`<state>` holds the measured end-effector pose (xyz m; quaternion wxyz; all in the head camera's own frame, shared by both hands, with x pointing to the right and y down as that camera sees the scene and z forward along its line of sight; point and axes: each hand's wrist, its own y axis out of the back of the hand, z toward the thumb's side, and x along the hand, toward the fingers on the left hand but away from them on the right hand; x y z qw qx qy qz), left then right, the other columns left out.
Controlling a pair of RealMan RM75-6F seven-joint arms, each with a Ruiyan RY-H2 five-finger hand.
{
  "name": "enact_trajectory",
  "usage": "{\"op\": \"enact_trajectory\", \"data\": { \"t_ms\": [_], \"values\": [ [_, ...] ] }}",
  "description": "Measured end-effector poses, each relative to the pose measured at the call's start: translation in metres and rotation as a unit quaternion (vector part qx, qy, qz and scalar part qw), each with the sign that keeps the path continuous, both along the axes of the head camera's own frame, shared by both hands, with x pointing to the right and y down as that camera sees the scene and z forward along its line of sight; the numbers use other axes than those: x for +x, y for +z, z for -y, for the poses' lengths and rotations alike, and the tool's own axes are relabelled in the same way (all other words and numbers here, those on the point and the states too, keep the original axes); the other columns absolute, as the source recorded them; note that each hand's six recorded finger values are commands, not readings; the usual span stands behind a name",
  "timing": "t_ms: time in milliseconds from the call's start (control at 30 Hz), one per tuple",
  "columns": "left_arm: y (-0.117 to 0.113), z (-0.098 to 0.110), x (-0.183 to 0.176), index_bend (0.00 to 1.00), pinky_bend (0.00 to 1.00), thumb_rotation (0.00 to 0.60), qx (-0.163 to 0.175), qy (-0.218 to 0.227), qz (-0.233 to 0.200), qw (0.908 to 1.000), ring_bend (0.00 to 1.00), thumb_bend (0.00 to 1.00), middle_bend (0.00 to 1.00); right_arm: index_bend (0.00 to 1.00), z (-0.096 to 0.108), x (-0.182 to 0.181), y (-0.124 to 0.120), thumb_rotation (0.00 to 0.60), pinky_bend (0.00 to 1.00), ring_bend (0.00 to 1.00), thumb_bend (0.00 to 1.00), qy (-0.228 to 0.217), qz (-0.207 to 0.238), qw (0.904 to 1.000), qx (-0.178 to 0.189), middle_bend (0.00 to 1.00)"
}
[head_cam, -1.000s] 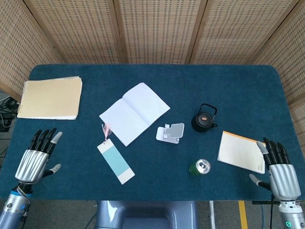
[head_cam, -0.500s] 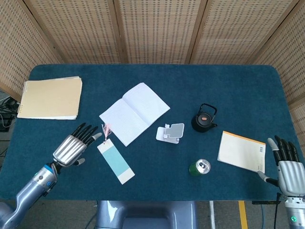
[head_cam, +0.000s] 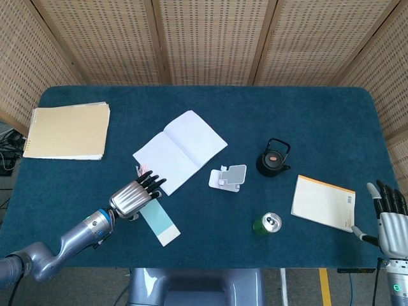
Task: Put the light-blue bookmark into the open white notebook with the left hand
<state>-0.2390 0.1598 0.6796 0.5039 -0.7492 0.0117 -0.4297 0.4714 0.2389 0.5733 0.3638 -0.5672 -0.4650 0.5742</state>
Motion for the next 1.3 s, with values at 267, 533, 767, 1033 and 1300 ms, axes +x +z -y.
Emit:
{"op": "enact_trajectory", "data": {
  "t_ms": [267, 533, 767, 1033, 1300],
  "values": [
    [0.010, -0.007, 0.012, 0.34, 0.00, 0.600, -0.013, 0.024, 0.004, 0.9996, 0.00, 0.00, 0.00, 0.05, 0.000, 0.004, 0.002, 0.600, 0.00, 0.00, 0.09, 0.006, -0.002, 1.0000, -0.001, 0.00],
    [0.017, -0.013, 0.016, 0.33, 0.00, 0.600, -0.023, 0.036, 0.011, 0.9990, 0.00, 0.00, 0.00, 0.05, 0.001, 0.007, 0.002, 0.600, 0.00, 0.00, 0.09, 0.010, -0.002, 0.9999, -0.001, 0.00],
    [0.022, -0.018, 0.018, 0.32, 0.00, 0.600, -0.026, 0.043, 0.014, 0.9986, 0.00, 0.00, 0.00, 0.05, 0.000, 0.007, 0.003, 0.600, 0.00, 0.00, 0.09, 0.011, -0.003, 0.9999, -0.002, 0.00],
    [0.027, -0.021, 0.021, 0.30, 0.00, 0.600, -0.027, 0.047, 0.014, 0.9984, 0.00, 0.00, 0.00, 0.05, 0.000, 0.007, 0.003, 0.600, 0.00, 0.00, 0.09, 0.011, -0.003, 0.9999, -0.002, 0.00],
    [0.031, -0.022, 0.024, 0.29, 0.00, 0.600, -0.025, 0.049, 0.017, 0.9984, 0.00, 0.00, 0.00, 0.05, 0.000, 0.008, 0.003, 0.600, 0.00, 0.00, 0.09, 0.013, -0.004, 0.9999, -0.003, 0.00]
  ]
}}
